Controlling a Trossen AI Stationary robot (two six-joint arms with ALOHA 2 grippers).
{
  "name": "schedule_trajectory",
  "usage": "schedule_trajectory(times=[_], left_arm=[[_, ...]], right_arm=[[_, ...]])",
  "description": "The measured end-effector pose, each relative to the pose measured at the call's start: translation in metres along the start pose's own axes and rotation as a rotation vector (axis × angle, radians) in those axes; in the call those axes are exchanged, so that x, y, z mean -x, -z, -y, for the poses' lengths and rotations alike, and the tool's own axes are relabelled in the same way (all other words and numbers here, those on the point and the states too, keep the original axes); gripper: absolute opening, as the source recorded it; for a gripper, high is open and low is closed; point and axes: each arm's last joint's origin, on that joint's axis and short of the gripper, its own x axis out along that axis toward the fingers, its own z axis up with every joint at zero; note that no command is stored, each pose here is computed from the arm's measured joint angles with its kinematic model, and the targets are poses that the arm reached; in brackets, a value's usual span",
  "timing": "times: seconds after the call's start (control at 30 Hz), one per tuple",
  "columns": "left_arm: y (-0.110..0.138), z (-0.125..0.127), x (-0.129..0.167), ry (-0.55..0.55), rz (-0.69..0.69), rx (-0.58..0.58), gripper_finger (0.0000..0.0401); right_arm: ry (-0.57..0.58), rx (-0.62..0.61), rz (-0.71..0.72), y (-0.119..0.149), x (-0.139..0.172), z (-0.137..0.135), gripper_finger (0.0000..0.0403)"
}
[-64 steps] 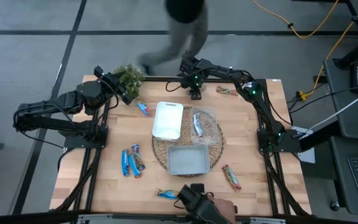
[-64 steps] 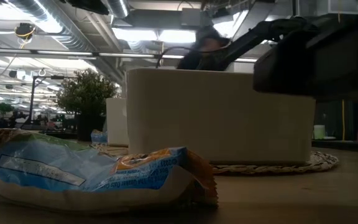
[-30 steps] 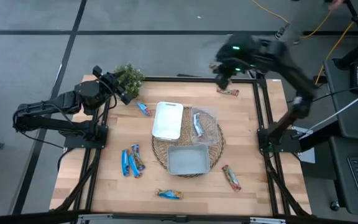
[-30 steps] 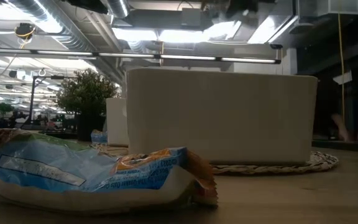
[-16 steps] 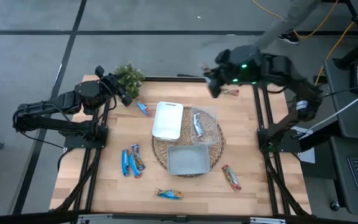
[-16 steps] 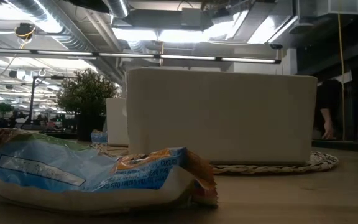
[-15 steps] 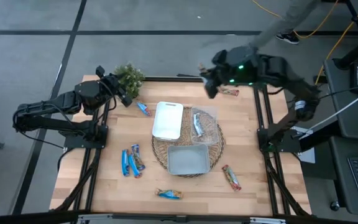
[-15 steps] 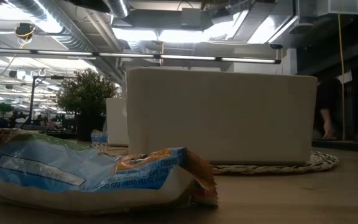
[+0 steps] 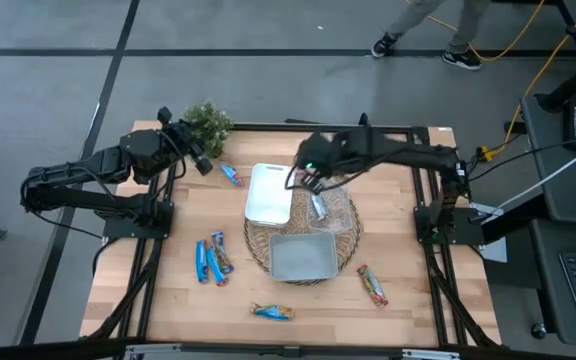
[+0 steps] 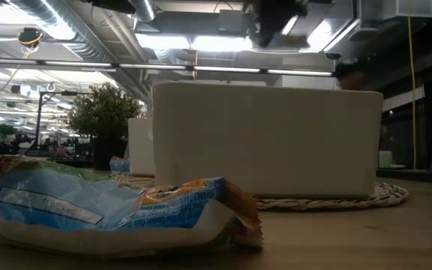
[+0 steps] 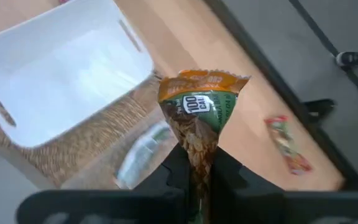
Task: Pick and place Granola Bars by type
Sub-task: Put the top yellow granola bar into the transparent bin
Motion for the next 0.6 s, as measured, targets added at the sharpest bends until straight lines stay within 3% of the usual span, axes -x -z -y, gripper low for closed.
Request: schedule_trajectory(times=[0.23, 0.37, 0.6], left_arm=[[0.002, 0.002, 0.000, 0.039, -0.011, -0.016, 0.0107], [0.005, 0.002, 0.000, 0.046, -0.038, -0.037, 0.0107], [0.008, 0.003, 0.000, 0.052, -0.061, -0.056, 0.0107]], right_arm=[[0.048, -0.011, -0.182, 0.038, -0.077, -0.019, 0.0038], [0.056, -0.018, -0.228, 0.048, -0.087, -0.019, 0.0033], [0.012, -0.016, -0.170, 0.039, -0.091, -0.018, 0.0043]])
